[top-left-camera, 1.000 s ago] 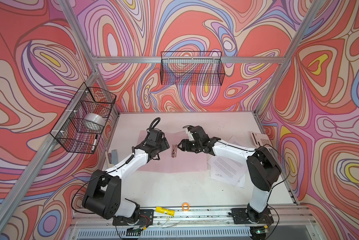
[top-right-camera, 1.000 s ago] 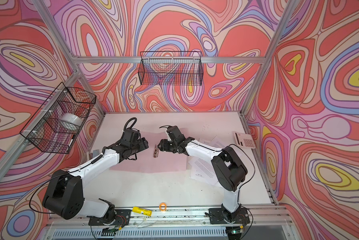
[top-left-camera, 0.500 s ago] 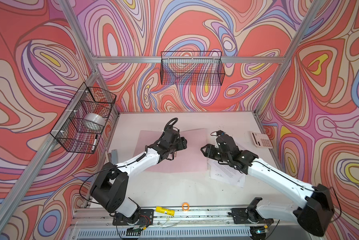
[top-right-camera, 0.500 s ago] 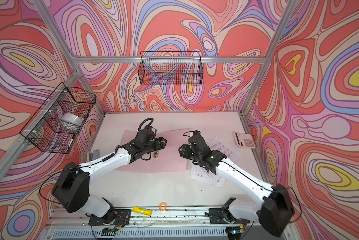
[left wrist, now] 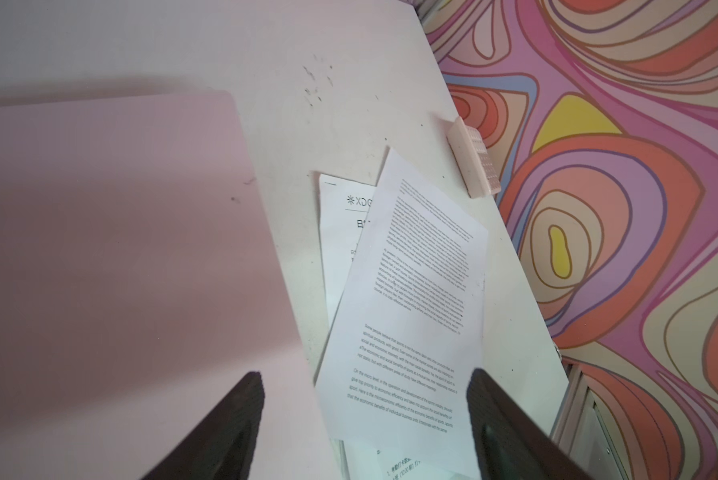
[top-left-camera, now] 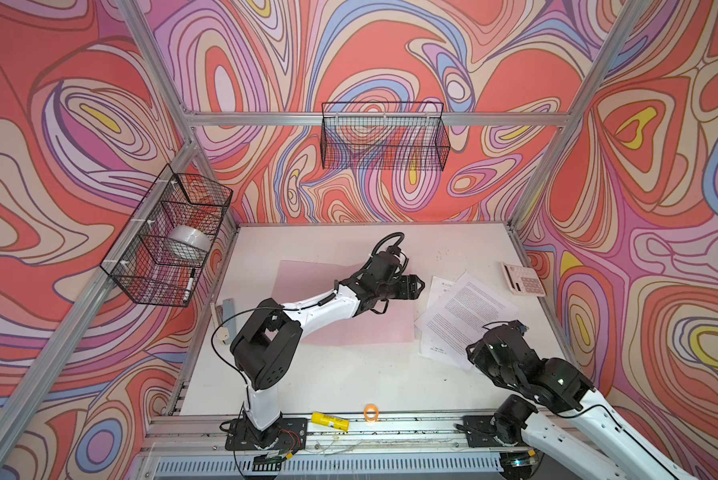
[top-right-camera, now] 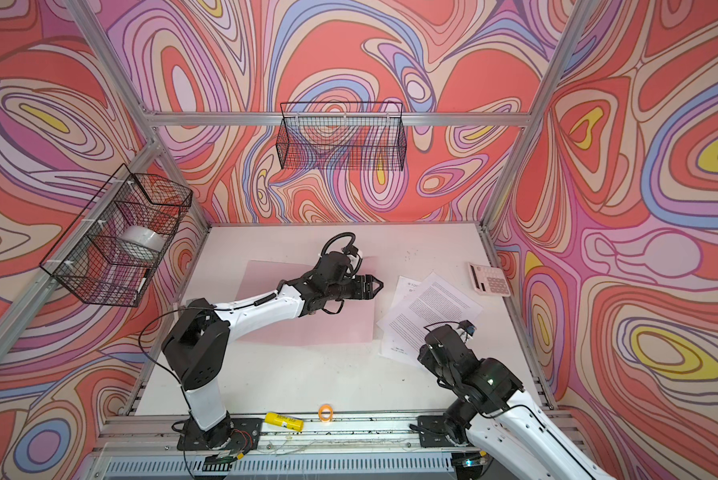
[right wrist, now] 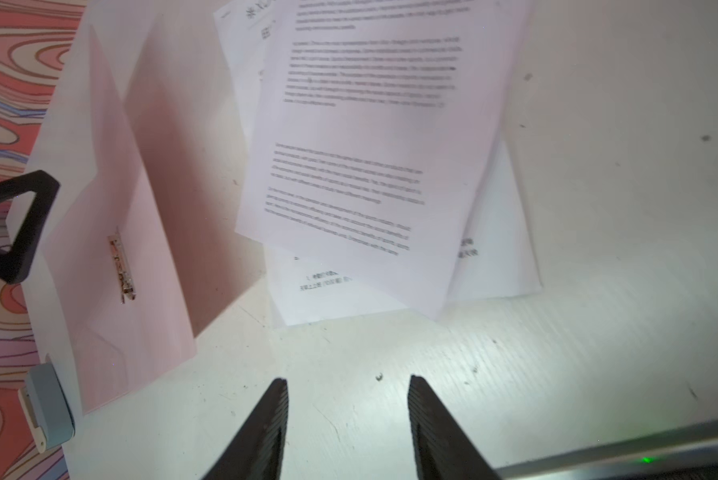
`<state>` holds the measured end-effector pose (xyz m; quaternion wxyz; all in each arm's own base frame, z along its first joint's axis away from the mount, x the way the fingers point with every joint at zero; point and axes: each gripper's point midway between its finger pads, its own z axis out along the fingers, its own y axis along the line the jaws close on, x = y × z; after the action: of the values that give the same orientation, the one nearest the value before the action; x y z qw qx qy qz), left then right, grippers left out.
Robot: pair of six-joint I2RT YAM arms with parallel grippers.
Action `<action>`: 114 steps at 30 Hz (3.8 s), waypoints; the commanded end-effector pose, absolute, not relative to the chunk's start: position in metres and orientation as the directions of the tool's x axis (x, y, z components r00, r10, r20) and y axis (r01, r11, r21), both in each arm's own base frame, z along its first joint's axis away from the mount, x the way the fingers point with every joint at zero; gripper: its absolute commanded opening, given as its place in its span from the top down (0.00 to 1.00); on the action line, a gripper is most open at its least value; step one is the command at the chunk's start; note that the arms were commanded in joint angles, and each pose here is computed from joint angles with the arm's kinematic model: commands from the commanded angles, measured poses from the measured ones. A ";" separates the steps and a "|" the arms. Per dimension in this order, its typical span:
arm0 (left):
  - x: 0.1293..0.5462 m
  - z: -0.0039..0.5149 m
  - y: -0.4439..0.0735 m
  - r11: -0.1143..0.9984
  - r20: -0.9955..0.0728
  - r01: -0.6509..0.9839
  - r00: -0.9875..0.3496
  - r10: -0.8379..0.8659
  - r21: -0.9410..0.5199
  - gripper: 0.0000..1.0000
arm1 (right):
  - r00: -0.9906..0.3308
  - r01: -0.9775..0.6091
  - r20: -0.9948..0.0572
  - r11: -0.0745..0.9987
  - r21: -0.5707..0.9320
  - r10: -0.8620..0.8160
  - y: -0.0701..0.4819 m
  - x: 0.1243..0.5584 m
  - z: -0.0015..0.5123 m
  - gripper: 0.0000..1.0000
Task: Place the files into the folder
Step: 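Move the right gripper to the printed papers and lower onto their edge, then close the right gripper on the top printed sheet's edge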
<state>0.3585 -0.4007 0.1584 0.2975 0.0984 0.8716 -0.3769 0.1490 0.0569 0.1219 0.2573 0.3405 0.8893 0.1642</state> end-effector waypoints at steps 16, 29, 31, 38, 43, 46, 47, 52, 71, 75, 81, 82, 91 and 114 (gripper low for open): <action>0.352 0.136 -0.419 0.653 -0.589 0.460 -0.808 0.025 -0.602 0.24 | -0.587 0.647 -0.305 0.661 0.380 0.750 0.056 0.157 0.070 0.58; 0.352 0.123 -0.423 0.651 -0.573 0.457 -0.818 0.041 -0.606 0.24 | -0.567 0.687 -0.209 0.598 0.412 0.797 0.044 0.184 0.051 0.58; 0.354 0.121 -0.423 0.652 -0.570 0.452 -0.821 0.037 -0.609 0.24 | -0.576 0.690 -0.197 0.602 0.402 0.793 0.044 0.185 0.046 0.58; 0.356 0.113 -0.420 0.654 -0.554 0.438 -0.832 0.036 -0.616 0.24 | -0.582 0.696 -0.173 0.597 0.400 0.795 0.046 0.181 0.038 0.58; 0.358 0.112 -0.421 0.652 -0.548 0.435 -0.836 0.035 -0.622 0.24 | -0.592 0.696 -0.177 0.610 0.380 0.786 0.043 0.174 0.039 0.58; 0.358 0.109 -0.421 0.651 -0.544 0.431 -0.838 0.033 -0.625 0.24 | -0.606 0.691 -0.160 0.615 0.380 0.779 0.046 0.172 0.035 0.57; 0.359 0.108 -0.420 0.655 -0.542 0.428 -0.840 0.033 -0.622 0.24 | -0.606 0.691 -0.159 0.615 0.380 0.780 0.046 0.172 0.035 0.57; 0.359 0.107 -0.420 0.658 -0.541 0.425 -0.841 0.032 -0.621 0.24 | -0.604 0.686 -0.160 0.611 0.396 0.781 0.048 0.174 0.035 0.57; 0.367 0.103 -0.413 0.671 -0.535 0.408 -0.844 0.019 -0.619 0.25 | -0.637 0.670 -0.132 0.630 0.393 0.759 0.057 0.185 0.027 0.58; 0.368 0.102 -0.410 0.677 -0.532 0.403 -0.847 0.019 -0.616 0.25 | -0.636 0.684 -0.101 0.619 0.386 0.765 0.060 0.182 0.015 0.59; 0.369 0.101 -0.409 0.681 -0.531 0.402 -0.847 0.022 -0.612 0.26 | -0.614 0.681 -0.128 0.605 0.412 0.779 0.057 0.183 0.023 0.63; 0.370 0.101 -0.408 0.682 -0.530 0.400 -0.848 0.021 -0.613 0.26 | -0.612 0.681 -0.132 0.604 0.414 0.780 0.056 0.182 0.024 0.66; 0.370 0.097 -0.408 0.686 -0.522 0.394 -0.852 0.025 -0.611 0.26 | -0.588 0.688 -0.141 0.584 0.432 0.796 0.053 0.180 0.023 0.84; 0.375 0.096 -0.395 0.660 -0.502 0.376 -0.865 -0.003 -0.651 0.26 | -0.544 0.540 -0.286 0.590 0.601 0.789 0.058 0.223 0.112 1.00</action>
<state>0.3711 -0.3991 0.0942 0.2384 0.1110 0.8854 -0.3832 0.2143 0.0600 0.0912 0.2449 0.4007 0.8542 0.2233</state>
